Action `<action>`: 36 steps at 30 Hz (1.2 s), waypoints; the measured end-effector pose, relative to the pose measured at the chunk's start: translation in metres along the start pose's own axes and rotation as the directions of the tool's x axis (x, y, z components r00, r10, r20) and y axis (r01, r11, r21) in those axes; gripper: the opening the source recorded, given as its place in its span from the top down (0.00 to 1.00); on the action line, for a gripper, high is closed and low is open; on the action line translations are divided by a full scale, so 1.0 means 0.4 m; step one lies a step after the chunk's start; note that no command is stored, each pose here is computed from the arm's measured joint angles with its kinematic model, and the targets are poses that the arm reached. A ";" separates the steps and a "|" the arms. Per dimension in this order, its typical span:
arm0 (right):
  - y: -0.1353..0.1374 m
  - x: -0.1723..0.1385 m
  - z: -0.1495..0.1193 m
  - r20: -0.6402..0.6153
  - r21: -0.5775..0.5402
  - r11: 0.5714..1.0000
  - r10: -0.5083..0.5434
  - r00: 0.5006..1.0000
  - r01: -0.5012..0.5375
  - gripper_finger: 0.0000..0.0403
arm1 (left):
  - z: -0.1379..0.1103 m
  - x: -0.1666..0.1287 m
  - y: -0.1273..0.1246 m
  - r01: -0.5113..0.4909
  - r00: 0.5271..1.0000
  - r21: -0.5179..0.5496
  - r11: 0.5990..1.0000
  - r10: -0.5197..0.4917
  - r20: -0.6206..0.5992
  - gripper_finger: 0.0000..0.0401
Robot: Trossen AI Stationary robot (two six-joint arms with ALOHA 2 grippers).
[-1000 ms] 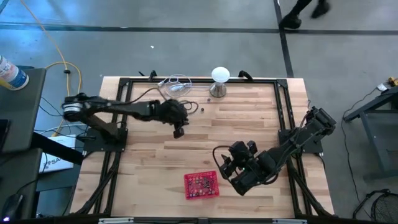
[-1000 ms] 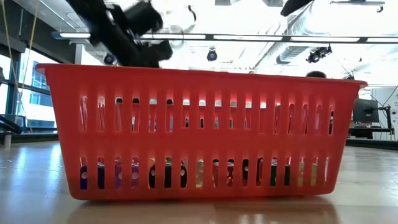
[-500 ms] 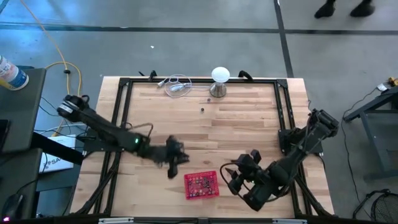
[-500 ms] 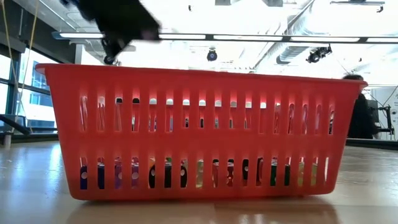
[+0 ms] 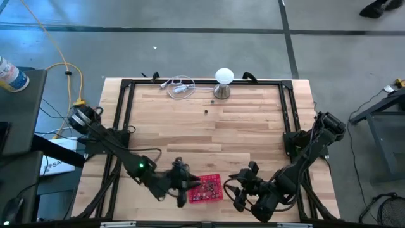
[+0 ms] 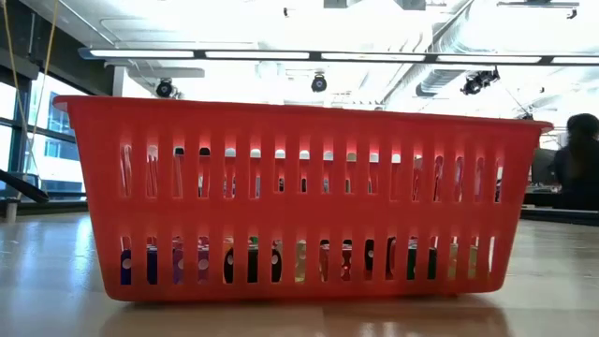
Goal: Pick & Place Dice
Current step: Put the purple dice into the red bin, then put the black dice into the red bin
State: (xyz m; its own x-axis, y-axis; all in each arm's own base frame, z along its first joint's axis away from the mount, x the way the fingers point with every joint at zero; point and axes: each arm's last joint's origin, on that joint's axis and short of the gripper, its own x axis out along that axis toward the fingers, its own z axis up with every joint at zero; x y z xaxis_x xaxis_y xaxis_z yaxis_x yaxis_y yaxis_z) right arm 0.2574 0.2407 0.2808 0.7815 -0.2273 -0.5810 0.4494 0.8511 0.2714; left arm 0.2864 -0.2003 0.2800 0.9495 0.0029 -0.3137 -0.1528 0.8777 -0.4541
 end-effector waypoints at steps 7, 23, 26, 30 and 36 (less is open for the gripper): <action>0.016 -0.023 -0.025 -0.027 -0.008 0.998 0.059 0.998 -0.059 0.56 | 0.035 0.095 -0.052 -0.041 0.986 0.074 0.996 0.052 -0.156 0.84; 0.029 -0.061 -0.058 -0.041 -0.010 0.995 0.103 0.994 -0.104 0.56 | -0.059 0.189 -0.012 -0.058 0.922 0.007 0.998 0.056 -0.383 0.80; 0.030 -0.061 -0.057 -0.030 -0.012 0.995 0.102 0.994 -0.102 0.56 | -0.068 0.194 -0.010 -0.067 0.922 0.047 0.997 0.080 -0.380 0.79; 0.029 -0.061 -0.057 -0.025 -0.016 0.995 0.099 0.995 -0.100 0.56 | -0.080 0.200 0.000 -0.112 0.918 0.056 0.992 0.125 -0.375 0.79; 0.031 -0.066 -0.061 -0.023 -0.020 0.994 0.103 0.994 -0.103 0.56 | -0.093 0.206 0.006 -0.150 0.908 0.014 0.989 0.144 -0.392 0.70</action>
State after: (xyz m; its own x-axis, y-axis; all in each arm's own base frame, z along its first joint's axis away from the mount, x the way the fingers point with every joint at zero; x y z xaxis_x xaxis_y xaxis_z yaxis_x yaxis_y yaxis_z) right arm 0.2316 0.2686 0.2808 0.8134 -0.1274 -0.5676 0.3572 0.8795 0.3144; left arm 0.3540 -0.2156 0.2220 0.7331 -0.0594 -0.6775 -0.2898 0.8739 -0.3902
